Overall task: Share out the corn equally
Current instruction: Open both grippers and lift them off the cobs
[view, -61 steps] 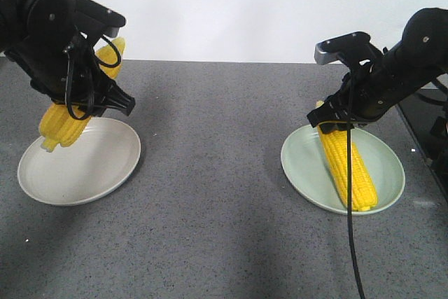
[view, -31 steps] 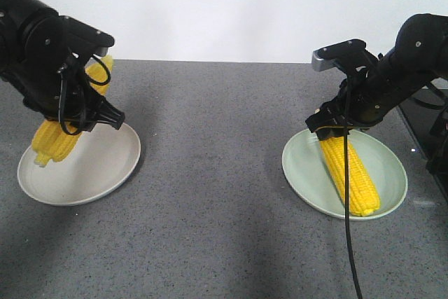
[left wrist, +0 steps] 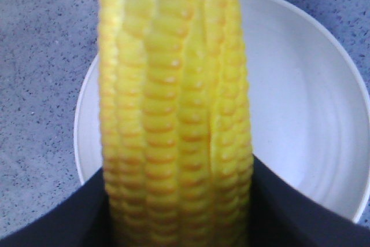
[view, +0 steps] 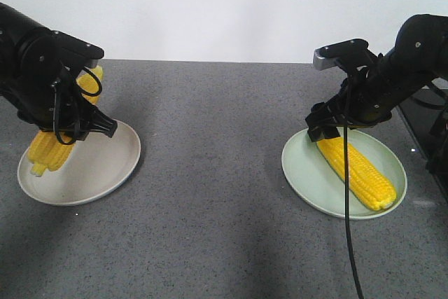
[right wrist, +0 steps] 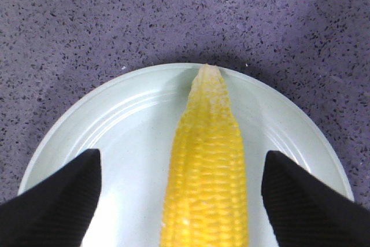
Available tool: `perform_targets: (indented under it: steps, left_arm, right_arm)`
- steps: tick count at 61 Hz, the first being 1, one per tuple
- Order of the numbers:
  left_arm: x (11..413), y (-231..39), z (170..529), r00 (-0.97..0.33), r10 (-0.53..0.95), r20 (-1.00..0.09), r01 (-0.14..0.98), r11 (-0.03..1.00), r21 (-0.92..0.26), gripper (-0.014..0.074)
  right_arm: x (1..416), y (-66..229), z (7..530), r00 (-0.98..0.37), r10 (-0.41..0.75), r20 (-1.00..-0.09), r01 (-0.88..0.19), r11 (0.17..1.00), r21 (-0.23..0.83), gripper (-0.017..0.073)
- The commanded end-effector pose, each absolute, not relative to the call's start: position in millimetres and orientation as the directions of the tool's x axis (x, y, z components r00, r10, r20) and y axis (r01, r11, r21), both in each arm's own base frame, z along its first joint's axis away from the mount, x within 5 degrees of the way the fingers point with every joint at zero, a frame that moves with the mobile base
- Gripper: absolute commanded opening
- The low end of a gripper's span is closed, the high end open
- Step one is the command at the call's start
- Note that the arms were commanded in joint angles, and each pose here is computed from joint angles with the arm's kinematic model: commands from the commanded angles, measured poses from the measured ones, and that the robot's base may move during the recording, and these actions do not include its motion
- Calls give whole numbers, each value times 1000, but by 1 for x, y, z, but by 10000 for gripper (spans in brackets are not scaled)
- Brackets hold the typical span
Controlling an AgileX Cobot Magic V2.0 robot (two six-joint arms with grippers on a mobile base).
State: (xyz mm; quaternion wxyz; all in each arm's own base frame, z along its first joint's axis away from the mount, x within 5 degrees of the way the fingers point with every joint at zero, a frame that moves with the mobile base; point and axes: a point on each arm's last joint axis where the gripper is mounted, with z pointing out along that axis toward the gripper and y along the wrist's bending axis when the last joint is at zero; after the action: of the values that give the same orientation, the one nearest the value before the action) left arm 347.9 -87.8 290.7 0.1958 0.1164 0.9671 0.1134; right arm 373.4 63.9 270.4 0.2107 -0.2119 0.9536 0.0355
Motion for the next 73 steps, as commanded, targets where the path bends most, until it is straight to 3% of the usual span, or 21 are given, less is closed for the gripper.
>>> perform_targets:
  steps: [1,15,41,60,73]
  left_arm:
    - [351,-87,302,-874,271,-403,166,947,275,11]
    - [360,-90,275,-913,254,-319,166,946,279,109]
    - [361,-90,270,-922,248,-298,164,946,281,477]
    - [361,-87,273,-916,268,-298,168,931,323,518]
    - [355,-85,298,-876,272,-399,153,940,304,518]
  right_arm:
    - [374,61,296,-777,-370,-509,-403,914,-50,560]
    - [374,61,296,-778,-368,-509,-400,915,-50,560]
    - [375,61,297,-772,-365,-520,-397,916,-53,560]
    - [375,61,297,-773,-361,-522,-394,918,-52,560]
    - [374,61,300,-768,-357,-532,-390,919,-53,560]
